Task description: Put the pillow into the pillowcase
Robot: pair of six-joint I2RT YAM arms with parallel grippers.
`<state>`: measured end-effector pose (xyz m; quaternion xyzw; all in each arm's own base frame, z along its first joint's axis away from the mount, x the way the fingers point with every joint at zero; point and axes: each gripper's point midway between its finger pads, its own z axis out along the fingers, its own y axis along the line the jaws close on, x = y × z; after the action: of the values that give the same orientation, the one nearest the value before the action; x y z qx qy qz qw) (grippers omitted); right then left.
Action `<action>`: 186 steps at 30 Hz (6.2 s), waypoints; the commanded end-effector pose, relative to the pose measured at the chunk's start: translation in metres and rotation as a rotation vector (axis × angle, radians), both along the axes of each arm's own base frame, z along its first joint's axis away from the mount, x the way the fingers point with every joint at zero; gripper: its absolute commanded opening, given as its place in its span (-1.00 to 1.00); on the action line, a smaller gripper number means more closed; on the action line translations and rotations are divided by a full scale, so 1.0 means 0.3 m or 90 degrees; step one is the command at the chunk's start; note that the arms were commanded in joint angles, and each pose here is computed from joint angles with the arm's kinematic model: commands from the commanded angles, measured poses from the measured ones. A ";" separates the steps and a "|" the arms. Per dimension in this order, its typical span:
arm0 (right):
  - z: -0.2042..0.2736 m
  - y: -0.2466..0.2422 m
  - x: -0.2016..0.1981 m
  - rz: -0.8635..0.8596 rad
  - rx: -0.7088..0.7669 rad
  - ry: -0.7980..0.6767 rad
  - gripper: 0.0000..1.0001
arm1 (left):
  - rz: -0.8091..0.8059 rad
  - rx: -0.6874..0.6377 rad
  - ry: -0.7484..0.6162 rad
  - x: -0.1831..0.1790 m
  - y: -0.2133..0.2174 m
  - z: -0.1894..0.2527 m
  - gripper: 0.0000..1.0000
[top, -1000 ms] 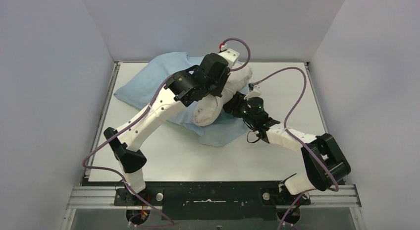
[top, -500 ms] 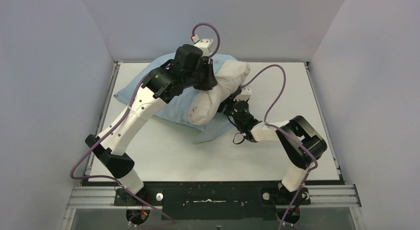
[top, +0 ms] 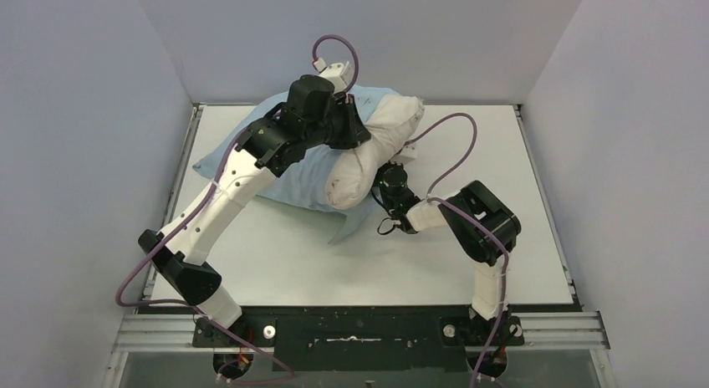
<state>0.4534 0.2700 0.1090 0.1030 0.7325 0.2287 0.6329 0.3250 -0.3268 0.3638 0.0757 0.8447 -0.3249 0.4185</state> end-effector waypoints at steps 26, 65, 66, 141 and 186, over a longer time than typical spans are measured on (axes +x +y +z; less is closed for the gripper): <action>0.613 -0.212 -0.326 0.407 0.153 -0.179 -0.91 | 0.171 0.196 -0.123 0.210 0.303 -0.054 -1.00; 0.907 -0.116 -0.512 0.487 0.115 -0.293 -1.00 | 0.123 0.353 0.029 0.182 0.316 -0.584 -1.00; 0.915 -0.131 -0.498 0.469 0.108 -0.290 -1.00 | 0.120 0.364 0.038 0.180 0.320 -0.610 -1.00; 0.008 -0.336 -0.533 0.034 0.190 0.289 -0.10 | -0.208 0.377 -0.117 -0.328 0.042 -0.534 0.47; 0.043 -0.401 -0.519 -0.120 0.213 0.255 -0.21 | -0.028 0.210 -0.110 0.015 -0.006 -0.411 -1.00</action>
<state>0.2954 0.1550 0.1166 0.3105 0.7867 0.2857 0.4507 0.2989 -0.3147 0.1859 0.2352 0.8752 -0.1410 0.3985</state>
